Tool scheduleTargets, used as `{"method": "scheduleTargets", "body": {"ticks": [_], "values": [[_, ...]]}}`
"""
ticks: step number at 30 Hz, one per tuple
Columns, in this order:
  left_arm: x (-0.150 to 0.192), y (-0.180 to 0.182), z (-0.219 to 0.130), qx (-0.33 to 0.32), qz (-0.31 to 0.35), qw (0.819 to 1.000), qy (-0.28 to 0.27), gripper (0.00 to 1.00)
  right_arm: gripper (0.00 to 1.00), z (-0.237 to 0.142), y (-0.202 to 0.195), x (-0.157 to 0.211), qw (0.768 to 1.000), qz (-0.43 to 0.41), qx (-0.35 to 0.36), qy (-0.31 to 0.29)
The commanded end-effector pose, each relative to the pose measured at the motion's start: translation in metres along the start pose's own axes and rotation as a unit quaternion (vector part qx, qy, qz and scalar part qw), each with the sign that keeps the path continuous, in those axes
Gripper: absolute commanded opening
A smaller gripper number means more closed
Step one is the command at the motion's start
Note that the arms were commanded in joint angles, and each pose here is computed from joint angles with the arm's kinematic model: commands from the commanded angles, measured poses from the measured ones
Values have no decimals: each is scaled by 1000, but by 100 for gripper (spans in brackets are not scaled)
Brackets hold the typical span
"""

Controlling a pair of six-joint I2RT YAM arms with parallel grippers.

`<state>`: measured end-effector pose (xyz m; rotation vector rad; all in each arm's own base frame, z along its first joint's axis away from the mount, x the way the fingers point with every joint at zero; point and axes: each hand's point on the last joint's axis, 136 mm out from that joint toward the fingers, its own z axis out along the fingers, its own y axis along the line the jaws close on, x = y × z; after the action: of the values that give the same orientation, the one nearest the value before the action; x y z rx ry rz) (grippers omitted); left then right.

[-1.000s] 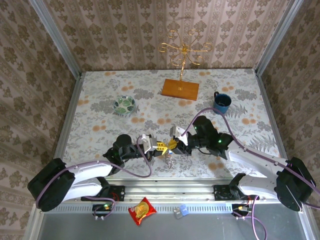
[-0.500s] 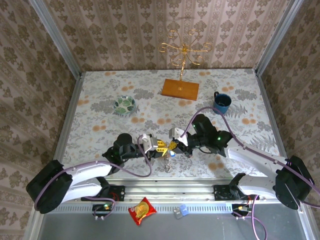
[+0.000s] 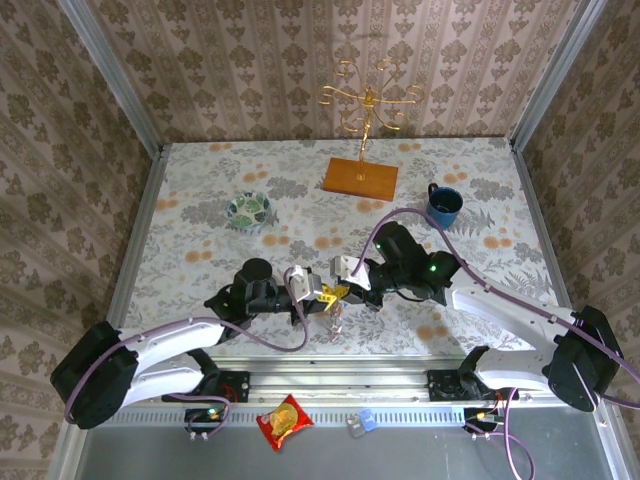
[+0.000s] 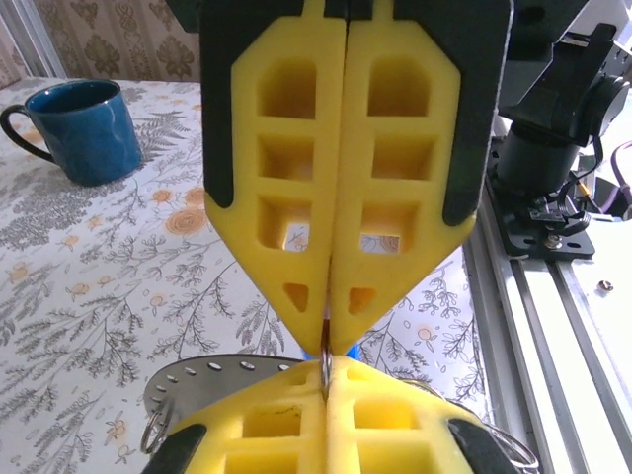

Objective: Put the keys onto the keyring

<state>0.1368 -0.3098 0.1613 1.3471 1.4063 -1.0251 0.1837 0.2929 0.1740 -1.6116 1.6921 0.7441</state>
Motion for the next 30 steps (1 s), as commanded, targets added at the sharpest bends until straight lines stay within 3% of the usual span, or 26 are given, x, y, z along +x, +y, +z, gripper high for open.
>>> {"method": "scheduleTargets", "body": {"ticks": [1, 8, 14, 30], "values": [[-13, 5, 0, -7, 14, 1000, -14, 0, 24, -8, -1, -11, 1000, 7, 14, -24], [-18, 6, -5, -14, 11, 999, -45, 0, 38, -13, -13, 20, 995, 26, 93, -25], [-23, -1, -7, 4, 11, 998, -64, 0, 39, -5, -13, 30, 996, 27, 87, -8], [-31, 0, -8, 6, -4, 994, -105, 0, 43, 20, -13, 21, 997, 30, 52, -41]]}}
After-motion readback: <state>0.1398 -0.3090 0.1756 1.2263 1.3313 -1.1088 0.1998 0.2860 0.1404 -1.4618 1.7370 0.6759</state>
